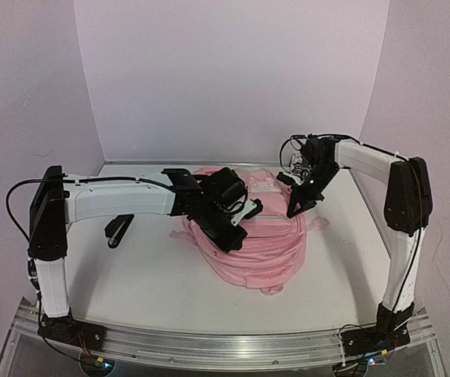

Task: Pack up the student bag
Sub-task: Unzip the student bag at the center of the board.

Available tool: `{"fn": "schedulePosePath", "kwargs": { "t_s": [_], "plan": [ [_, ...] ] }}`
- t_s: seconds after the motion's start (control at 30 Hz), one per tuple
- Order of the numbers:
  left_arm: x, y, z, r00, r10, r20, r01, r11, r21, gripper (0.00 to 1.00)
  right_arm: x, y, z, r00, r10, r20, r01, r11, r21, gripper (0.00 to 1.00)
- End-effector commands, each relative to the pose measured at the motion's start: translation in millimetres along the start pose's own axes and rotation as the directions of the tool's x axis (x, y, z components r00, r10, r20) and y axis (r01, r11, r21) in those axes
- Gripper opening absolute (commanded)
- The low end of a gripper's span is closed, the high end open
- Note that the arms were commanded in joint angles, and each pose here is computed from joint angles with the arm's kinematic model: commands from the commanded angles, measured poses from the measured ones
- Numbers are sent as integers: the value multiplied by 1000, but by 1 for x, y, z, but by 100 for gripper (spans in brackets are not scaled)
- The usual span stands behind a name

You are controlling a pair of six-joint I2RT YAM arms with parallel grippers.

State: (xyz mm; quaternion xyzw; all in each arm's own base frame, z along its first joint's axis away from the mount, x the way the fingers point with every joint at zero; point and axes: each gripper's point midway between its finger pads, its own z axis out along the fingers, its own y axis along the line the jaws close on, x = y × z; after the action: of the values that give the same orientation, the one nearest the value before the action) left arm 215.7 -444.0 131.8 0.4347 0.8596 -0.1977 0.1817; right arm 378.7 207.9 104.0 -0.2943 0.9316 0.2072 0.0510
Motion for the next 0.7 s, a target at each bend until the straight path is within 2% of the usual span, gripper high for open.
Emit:
{"fn": "schedulePosePath", "kwargs": {
  "t_s": [0.0,0.17,0.3,0.43,0.57,0.67],
  "plan": [
    [-2,16,-18,1000,-17,9,17,999,-43,0,-4,-56,-4,987,-158,-14,156,951,267,0],
    [8,70,-49,996,-84,32,87,991,-101,0,14,-78,4,968,-243,-68,250,892,375,0],
    [13,97,-70,997,-65,43,71,986,-152,0,11,-87,6,966,-250,-63,254,879,403,0],
    [13,130,-73,996,-84,27,88,973,-214,0,4,-93,4,965,-257,-51,254,871,421,0],
    [-5,170,-70,987,-136,86,156,941,-299,0,4,-92,1,960,-275,-47,269,866,422,0],
    [-27,183,-61,982,-132,132,169,930,-327,0,3,-89,-1,958,-284,-41,275,866,418,0]
  ]
}}
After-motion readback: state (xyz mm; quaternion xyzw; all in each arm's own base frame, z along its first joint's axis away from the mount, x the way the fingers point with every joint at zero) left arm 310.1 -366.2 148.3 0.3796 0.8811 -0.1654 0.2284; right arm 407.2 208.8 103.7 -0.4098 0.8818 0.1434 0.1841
